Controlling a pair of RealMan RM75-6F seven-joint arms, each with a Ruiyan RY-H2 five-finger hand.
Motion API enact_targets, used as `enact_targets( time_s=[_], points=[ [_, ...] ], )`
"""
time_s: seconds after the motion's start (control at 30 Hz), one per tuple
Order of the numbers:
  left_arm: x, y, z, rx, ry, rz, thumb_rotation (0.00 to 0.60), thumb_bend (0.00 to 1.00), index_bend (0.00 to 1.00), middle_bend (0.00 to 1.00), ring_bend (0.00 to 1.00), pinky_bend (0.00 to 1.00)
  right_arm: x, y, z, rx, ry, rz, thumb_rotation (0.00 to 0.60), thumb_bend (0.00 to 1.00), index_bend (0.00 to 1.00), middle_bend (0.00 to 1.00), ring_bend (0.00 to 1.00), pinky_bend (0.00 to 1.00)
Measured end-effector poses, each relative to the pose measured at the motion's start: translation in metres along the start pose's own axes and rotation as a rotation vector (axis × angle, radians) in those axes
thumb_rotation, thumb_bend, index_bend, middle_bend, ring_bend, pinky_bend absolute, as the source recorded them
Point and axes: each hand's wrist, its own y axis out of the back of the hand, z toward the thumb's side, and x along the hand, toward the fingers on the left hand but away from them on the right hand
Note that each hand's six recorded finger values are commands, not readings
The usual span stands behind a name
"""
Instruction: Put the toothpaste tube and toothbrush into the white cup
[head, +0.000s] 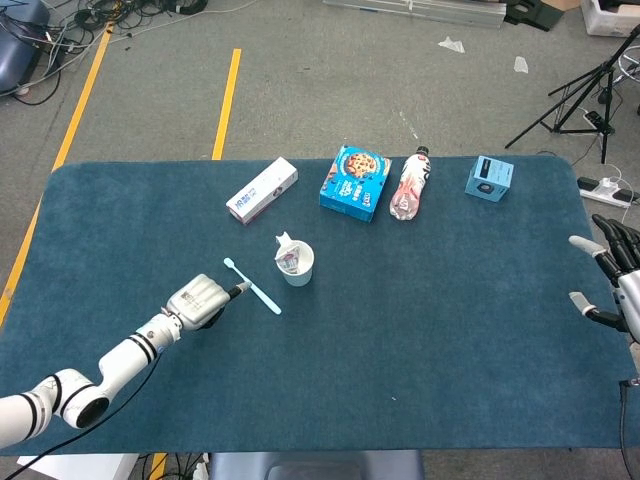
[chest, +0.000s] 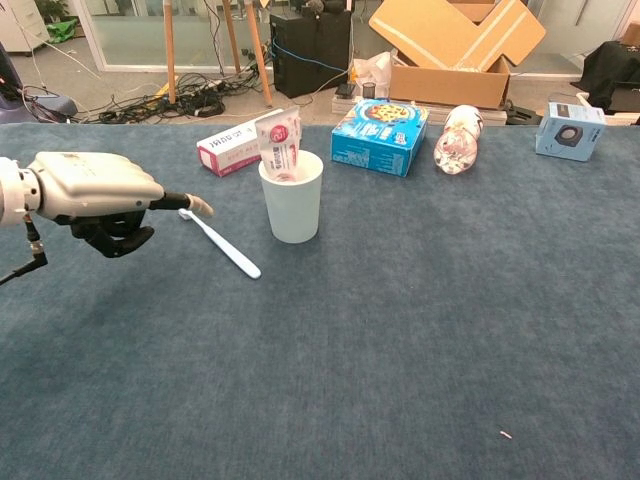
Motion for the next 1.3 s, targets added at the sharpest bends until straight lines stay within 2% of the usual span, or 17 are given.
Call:
enact_targets(
  time_s=[0.4, 0.83, 1.3],
  points=[
    [0.023, 0.003, 0.007, 0.01, 0.008, -0.014, 0.6, 0.76, 0.02, 1.0, 0.93, 0.91, 0.004, -0.003, -0.007, -0.009, -0.014, 0.006, 0.6, 0.2, 0.23, 0.0, 0.0, 0.13],
    [0.048, -0.006, -0.006, 0.012, 0.079, -0.067, 0.6, 0.76, 0.02, 1.0, 0.93, 0.91, 0.004, -0.005, -0.009, -0.011, -0.015, 0.01, 0.6, 0.2, 0.23, 0.0, 0.0, 0.13],
    [0.049, -0.015, -0.014, 0.03, 0.111, -0.106, 0.6, 0.76, 0.06, 1.0, 0.93, 0.91, 0.005, -0.006, -0.011, -0.014, -0.018, 0.014, 0.6, 0.2, 0.23, 0.0, 0.0, 0.13]
  ],
)
